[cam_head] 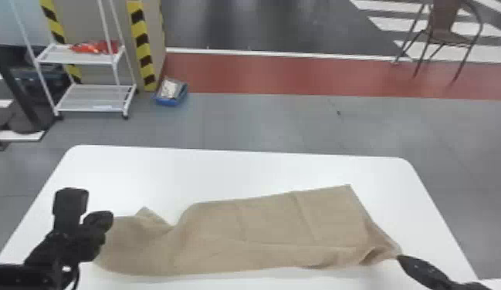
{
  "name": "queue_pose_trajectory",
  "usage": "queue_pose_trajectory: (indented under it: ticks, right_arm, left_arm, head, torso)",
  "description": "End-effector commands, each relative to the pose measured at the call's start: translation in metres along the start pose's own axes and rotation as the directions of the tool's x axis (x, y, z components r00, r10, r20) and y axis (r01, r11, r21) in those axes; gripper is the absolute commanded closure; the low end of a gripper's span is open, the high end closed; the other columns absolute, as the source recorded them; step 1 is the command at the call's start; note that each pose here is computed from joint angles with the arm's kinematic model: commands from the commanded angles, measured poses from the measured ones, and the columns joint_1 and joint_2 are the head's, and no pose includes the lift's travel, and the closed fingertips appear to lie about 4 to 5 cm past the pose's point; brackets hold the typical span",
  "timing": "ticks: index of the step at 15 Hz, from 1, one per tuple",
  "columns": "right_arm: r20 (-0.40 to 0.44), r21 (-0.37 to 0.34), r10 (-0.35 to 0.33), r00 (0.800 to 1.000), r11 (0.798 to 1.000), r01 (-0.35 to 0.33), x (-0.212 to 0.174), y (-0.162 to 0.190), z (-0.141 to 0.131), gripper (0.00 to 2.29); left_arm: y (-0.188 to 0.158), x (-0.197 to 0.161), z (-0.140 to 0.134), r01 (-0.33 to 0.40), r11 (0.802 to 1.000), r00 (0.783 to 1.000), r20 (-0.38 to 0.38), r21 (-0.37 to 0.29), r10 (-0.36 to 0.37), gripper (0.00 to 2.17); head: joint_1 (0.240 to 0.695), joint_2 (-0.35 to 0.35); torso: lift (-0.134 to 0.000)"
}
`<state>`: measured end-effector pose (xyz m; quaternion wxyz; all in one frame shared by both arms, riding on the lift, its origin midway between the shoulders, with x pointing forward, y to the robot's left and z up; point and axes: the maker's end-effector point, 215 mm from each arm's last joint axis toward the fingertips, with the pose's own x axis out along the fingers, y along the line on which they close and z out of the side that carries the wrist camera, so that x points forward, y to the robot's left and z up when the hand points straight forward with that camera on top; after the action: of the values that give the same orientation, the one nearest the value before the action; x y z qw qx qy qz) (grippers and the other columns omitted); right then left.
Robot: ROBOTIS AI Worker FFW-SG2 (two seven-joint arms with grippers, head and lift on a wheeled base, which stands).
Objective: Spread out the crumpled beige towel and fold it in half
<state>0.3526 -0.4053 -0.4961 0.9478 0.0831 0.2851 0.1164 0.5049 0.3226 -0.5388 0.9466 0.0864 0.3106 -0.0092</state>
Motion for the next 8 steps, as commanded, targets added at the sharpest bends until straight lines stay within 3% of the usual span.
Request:
queue_pose_trajectory:
  ticks: [1, 3, 6, 7, 8]
  right_arm:
    - [0.004, -0.001, -0.006, 1.0, 1.0, 0.006, -0.0019, -0.0028, 0.0007, 1.6]
    - [0.006, -0.003, 0.0, 1.0, 1.0, 0.0, 0.0011, 0.0003, 0.0022, 1.6]
    - [0.005, -0.007, 0.009, 1.0, 1.0, -0.009, 0.0044, 0.0047, 0.0032, 1.6]
    - [0.004, -0.009, 0.004, 1.0, 1.0, -0.004, 0.0047, 0.0036, 0.0036, 1.6]
    - [0.005, -0.012, 0.004, 1.0, 1.0, -0.004, 0.0046, 0.0034, 0.0041, 1.6]
  left_arm:
    - [-0.0016, 0.0095, -0.0063, 0.005, 1.0, 1.0, -0.016, 0.026, -0.004, 1.16]
    - [-0.0026, 0.0109, -0.0109, 0.007, 0.999, 1.0, -0.023, 0.034, -0.006, 1.16]
    - [0.0007, 0.0156, -0.0129, -0.003, 0.999, 1.0, -0.026, 0.049, 0.005, 0.99]
    - [0.002, 0.0153, -0.0094, -0.004, 0.999, 1.0, -0.017, 0.051, 0.005, 0.79]
    - [0.0014, 0.0145, -0.0091, -0.001, 0.999, 1.0, -0.015, 0.048, 0.002, 0.74]
  head:
    - [0.695, -0.107]
    - [0.695, -0.111]
    - [0.695, -0.107]
    - [0.695, -0.101]
    - [0.695, -0.099]
  torso:
    - [0.0]
    - [0.0]
    - [0.0]
    - [0.0]
    - [0.0]
